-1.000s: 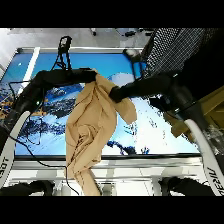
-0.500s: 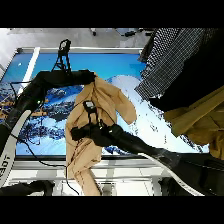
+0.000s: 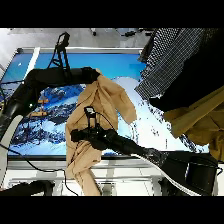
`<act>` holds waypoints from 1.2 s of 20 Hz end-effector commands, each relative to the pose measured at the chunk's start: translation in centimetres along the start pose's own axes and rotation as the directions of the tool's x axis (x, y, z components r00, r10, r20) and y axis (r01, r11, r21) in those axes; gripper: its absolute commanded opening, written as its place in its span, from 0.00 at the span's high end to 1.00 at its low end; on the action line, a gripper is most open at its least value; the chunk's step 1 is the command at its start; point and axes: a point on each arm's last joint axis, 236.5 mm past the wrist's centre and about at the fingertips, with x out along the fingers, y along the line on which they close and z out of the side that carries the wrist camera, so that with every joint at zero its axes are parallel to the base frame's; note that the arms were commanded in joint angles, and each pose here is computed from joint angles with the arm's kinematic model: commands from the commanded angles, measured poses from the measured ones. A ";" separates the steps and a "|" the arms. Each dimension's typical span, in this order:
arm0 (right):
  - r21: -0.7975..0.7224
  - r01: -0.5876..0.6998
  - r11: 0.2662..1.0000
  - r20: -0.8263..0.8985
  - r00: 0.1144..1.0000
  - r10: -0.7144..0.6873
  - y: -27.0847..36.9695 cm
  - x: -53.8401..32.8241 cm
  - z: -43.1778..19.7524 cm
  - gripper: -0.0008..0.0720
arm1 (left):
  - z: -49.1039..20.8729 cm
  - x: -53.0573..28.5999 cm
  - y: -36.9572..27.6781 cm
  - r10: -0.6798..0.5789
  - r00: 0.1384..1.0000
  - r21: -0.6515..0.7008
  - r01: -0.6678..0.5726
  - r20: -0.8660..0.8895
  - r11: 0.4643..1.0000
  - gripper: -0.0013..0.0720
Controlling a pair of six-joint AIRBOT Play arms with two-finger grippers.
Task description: Fold the clothes and pants, and hang the long-sleeved shirts on hangers.
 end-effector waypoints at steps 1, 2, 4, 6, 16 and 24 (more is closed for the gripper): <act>-0.016 -0.043 0.999 0.065 0.997 0.044 2.0 0.0 2.0 0.21 | 0.5 -0.4 -1.9 -0.041 0.999 -0.010 0.041 0.019 0.999 0.95; -0.024 -0.056 0.998 0.064 0.996 0.057 2.9 0.3 1.9 0.21 | 0.4 -0.3 -2.7 -0.061 0.998 -0.017 0.061 0.017 0.998 0.95; -0.016 -0.063 0.998 0.050 0.997 0.064 3.4 1.2 1.3 0.21 | -0.2 0.1 -4.6 -0.101 0.995 -0.018 0.101 0.005 0.995 0.95; 0.036 -0.054 0.998 0.033 0.998 0.053 3.0 2.1 0.5 0.21 | -1.0 0.6 -6.4 -0.131 0.991 -0.021 0.131 -0.013 0.991 0.95; 0.228 0.024 0.973 -0.048 0.999 -0.014 0.3 1.0 0.5 0.95 | -0.9 0.9 -7.1 -0.110 0.994 0.034 0.110 0.004 0.993 0.95; -0.497 -0.083 0.864 -0.088 0.995 0.046 6.0 -21.0 6.2 0.95 | 8.1 -9.1 7.9 0.207 0.941 -0.075 -0.194 0.268 0.978 0.95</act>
